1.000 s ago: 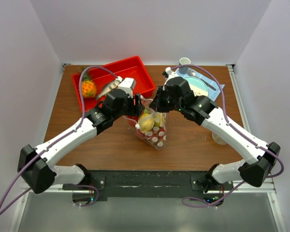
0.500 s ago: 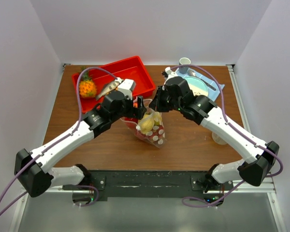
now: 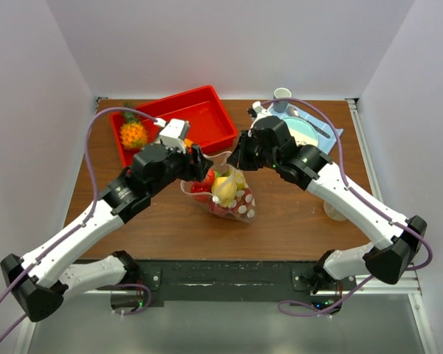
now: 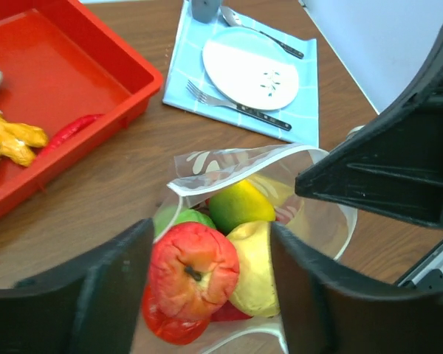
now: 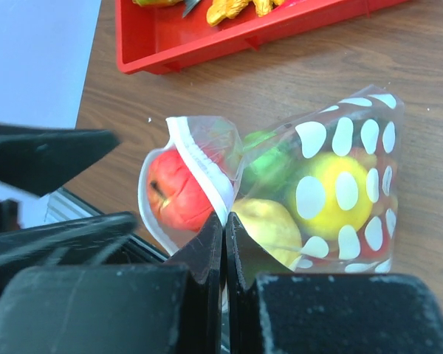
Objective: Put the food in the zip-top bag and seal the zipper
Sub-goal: Place the fake fruit in the zipper food storage bag, then adjust the zipper food storage bag at the center of the board.
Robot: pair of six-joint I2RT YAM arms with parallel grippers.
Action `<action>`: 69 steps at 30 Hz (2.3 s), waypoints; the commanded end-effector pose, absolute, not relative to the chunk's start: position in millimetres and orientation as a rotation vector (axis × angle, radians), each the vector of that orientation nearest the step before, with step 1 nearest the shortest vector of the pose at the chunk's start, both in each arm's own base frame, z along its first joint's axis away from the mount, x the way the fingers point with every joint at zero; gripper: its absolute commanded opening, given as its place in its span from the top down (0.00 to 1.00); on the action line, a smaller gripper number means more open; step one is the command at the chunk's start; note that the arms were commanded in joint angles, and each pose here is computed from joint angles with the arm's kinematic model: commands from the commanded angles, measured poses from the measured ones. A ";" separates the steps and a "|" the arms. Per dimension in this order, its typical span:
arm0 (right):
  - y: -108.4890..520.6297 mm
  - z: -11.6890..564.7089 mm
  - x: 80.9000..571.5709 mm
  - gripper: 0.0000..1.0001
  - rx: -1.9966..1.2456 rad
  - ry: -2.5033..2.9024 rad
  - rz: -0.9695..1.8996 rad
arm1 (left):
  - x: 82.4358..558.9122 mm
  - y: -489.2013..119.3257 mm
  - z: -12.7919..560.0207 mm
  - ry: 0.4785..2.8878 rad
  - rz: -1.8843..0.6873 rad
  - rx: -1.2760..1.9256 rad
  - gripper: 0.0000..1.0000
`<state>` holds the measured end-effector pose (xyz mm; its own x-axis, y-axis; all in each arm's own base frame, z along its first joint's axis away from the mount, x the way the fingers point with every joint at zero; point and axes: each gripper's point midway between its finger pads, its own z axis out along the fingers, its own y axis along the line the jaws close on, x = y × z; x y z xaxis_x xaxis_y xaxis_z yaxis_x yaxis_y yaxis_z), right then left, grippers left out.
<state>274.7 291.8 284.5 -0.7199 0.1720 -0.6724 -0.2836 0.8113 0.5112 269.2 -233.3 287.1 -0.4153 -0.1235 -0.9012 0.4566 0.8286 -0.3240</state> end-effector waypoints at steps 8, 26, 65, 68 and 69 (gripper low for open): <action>296.7 335.8 279.1 1.00 -0.062 2.095 0.892 | 244.2 -163.0 261.5 1.958 -0.483 -0.025 0.64; 299.2 333.9 277.7 1.00 -0.062 2.100 0.908 | 217.9 -181.9 210.9 2.024 -0.684 -0.009 0.68; 307.0 327.4 284.2 1.00 -0.056 2.112 0.912 | 195.1 -187.8 193.1 2.044 -0.832 -0.031 0.65; 305.9 324.9 283.6 1.00 -0.055 2.114 0.912 | 200.3 -191.5 192.6 2.047 -0.822 -0.027 0.65; 307.0 325.5 283.0 1.00 -0.057 2.111 0.919 | 202.7 -192.9 191.7 2.051 -0.817 -0.029 0.65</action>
